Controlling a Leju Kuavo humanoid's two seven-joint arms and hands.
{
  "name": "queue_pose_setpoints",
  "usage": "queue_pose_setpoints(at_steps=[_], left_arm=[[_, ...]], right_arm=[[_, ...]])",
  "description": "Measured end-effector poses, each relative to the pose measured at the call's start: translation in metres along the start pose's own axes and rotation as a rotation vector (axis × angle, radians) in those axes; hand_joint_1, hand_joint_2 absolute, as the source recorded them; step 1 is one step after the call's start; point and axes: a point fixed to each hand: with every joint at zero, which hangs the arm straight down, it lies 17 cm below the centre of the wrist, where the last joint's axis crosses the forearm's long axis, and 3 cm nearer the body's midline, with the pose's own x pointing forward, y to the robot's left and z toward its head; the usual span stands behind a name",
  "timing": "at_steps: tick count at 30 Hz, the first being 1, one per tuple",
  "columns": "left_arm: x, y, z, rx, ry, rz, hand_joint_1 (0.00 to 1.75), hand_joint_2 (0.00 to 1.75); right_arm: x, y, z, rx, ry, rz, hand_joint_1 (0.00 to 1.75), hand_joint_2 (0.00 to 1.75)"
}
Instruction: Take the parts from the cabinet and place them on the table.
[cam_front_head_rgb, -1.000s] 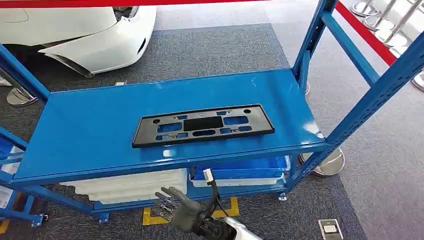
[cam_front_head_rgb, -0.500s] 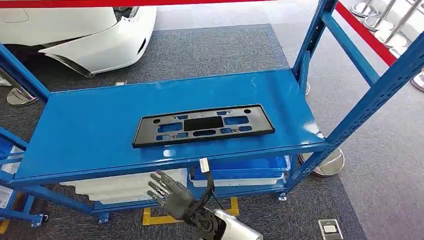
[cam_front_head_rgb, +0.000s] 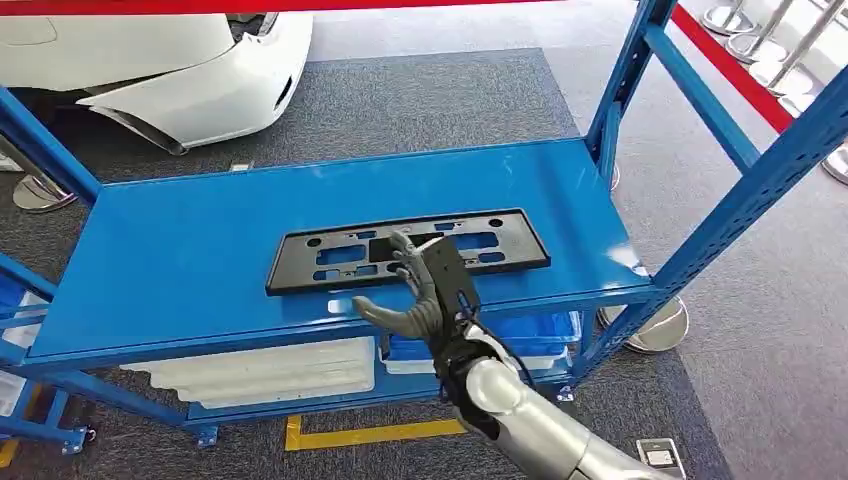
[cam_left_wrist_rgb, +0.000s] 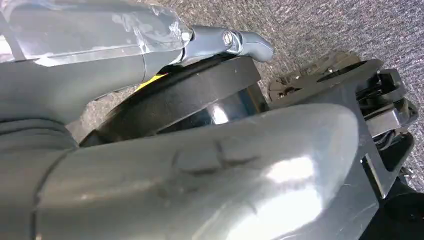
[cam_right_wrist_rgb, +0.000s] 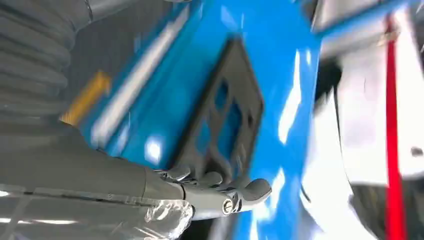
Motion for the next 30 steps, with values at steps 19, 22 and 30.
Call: queue_pose_setpoints(at_steps=[19,22,30], left_arm=[[0.001,-0.001,0.0,-0.005,-0.002,0.022,0.0,0.0],[0.001,-0.001,0.0,-0.006,-0.004,0.029,0.0,0.0],[0.001,-0.002,0.0,-0.012,-0.003,0.038,0.0,0.0]], right_arm=[[-0.058,-0.089,0.048,0.0,0.299,1.035,0.0,1.75],[-0.064,-0.098,0.052,0.011,0.321,1.153,0.0,1.75],[-0.064,-0.144,0.055,-0.045,0.35,1.45,0.0,1.75]])
